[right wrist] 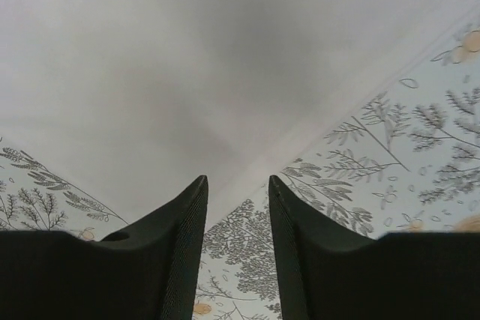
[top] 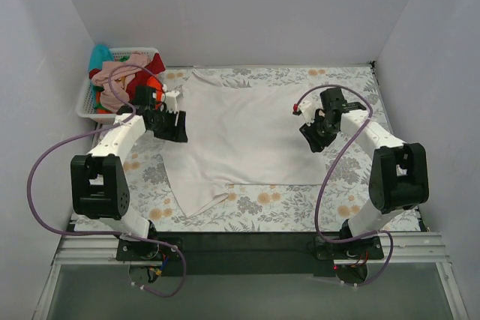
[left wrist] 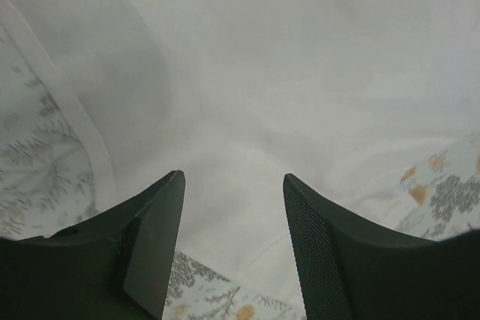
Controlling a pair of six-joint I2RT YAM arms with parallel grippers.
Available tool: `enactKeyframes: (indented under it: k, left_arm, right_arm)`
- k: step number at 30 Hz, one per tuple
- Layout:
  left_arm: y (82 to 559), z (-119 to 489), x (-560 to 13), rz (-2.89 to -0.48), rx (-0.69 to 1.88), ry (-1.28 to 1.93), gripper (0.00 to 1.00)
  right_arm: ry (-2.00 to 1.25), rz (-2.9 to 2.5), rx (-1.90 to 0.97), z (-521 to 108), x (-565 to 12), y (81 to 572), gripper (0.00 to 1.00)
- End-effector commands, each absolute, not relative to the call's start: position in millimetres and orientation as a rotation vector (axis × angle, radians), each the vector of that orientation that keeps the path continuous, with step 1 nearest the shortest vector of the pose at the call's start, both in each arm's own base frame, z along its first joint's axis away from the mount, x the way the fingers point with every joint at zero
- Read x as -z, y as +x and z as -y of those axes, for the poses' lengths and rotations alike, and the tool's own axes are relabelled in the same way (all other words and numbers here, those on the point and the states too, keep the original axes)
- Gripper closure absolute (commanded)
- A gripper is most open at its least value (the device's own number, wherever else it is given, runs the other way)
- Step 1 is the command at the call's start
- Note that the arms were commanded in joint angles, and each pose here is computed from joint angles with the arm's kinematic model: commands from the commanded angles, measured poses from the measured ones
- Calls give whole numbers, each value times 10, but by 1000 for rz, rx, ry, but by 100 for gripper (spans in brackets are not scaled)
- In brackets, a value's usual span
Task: Fold and stack the t-shirts
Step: Flatten the tshirt out
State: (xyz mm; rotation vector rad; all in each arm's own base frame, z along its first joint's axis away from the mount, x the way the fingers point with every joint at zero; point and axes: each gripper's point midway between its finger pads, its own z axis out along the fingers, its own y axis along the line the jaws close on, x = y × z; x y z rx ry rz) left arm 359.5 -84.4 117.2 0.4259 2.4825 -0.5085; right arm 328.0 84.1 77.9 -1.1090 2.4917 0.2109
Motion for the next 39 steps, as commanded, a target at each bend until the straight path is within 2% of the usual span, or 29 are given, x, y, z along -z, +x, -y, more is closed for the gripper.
enactKeyframes:
  k: [1, 5, 12, 16, 19, 21, 25, 29, 34, 39]
  left_arm:
    - [3153, 762, -962, -2556, 441, 550, 47]
    - [2883, 684, -670, -2631, 385, 604, 50]
    - [2232, 769, -199, -2742, 268, 864, 54]
    - [1884, 877, -266, -2771, 334, 981, 58]
    - [1786, 975, -496, -2739, 439, 1027, 59]
    - [1808, 1062, -675, -2696, 503, 1055, 59]
    - [2348, 1222, -1164, -2544, 453, 988, 56]
    - [2936, 1315, -1300, -2464, 383, 821, 55]
    - [3443, 1373, -1136, -2477, 355, 663, 55]
    - [3436, 1173, -636, -2609, 294, 589, 56]
  right_arm:
    - [-1174, -2526, -245, -883, -621, 3088, 57]
    - [-1224, -2599, -220, -776, -328, 2921, 63]
    - [-1375, -2729, -80, -402, 96, 2417, 67]
    - [-1490, -2705, -29, -249, 2, 2156, 67]
    - [-1529, -2605, -32, -282, -298, 2209, 64]
    - [-1498, -2513, -144, -471, -536, 2297, 60]
    - [-1380, -2430, -230, -738, -956, 2640, 58]
    - [-1252, -2478, -265, -886, -1014, 3059, 64]
    - [-1130, -2484, -264, -1041, -1004, 3641, 66]
    - [-1088, -2544, -283, -1089, -757, 3854, 66]
